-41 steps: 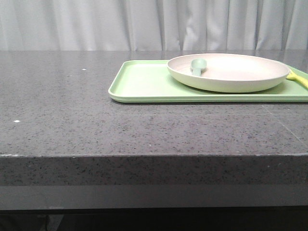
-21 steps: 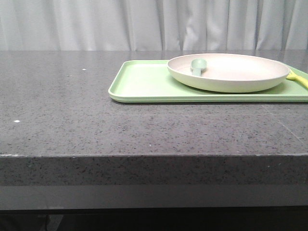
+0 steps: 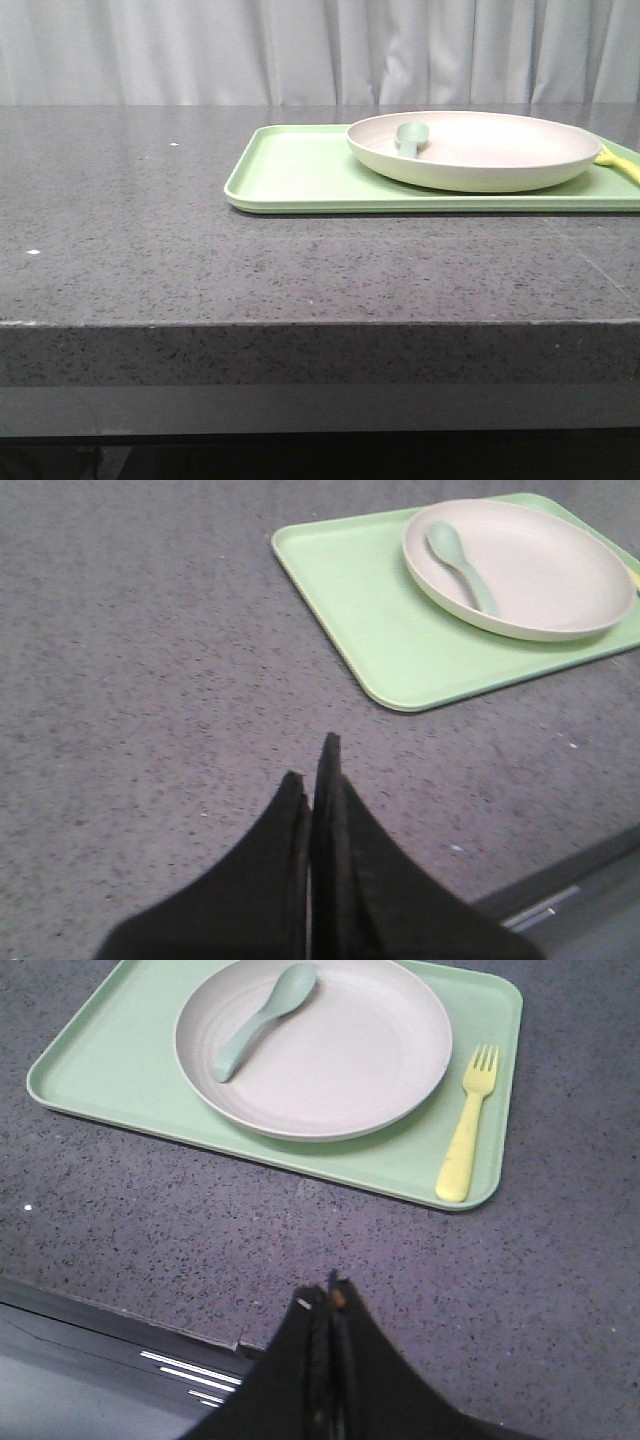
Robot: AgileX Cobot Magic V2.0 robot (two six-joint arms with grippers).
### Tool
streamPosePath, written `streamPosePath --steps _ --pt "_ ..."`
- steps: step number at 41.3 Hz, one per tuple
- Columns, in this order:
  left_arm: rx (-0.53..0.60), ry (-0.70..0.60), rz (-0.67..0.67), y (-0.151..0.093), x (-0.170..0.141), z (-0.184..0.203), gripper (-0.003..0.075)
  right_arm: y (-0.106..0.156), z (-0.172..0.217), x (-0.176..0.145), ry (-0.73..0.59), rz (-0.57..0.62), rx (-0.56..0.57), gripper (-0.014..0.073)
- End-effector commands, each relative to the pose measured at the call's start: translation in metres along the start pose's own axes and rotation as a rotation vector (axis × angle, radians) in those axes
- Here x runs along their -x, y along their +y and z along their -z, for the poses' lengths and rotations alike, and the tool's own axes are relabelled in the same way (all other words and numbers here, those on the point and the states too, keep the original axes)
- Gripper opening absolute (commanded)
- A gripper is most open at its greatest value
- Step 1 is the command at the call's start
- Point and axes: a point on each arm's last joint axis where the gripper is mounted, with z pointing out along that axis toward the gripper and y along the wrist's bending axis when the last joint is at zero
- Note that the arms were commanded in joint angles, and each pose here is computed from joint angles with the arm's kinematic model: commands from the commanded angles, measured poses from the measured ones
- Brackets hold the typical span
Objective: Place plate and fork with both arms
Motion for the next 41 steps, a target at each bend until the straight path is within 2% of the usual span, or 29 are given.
streamPosePath --steps 1,6,12,26,41 --pt "0.097 -0.203 0.011 0.008 0.003 0.015 -0.0018 0.000 0.004 0.012 -0.088 0.005 -0.003 -0.0068" --pt "0.242 -0.297 0.033 0.018 -0.032 0.024 -0.0018 0.000 0.004 0.012 -0.088 0.005 -0.003 -0.0068" --pt "0.315 -0.363 0.060 0.018 -0.062 0.031 -0.0018 0.000 0.004 0.012 -0.087 0.005 -0.003 -0.0068" --pt "0.404 -0.514 0.027 0.026 -0.107 0.020 -0.0018 0.000 0.004 0.012 -0.087 0.005 -0.003 -0.0068" --pt "0.396 -0.560 0.062 0.029 -0.143 0.004 -0.0018 0.000 0.004 0.011 -0.085 0.005 -0.003 -0.0068"
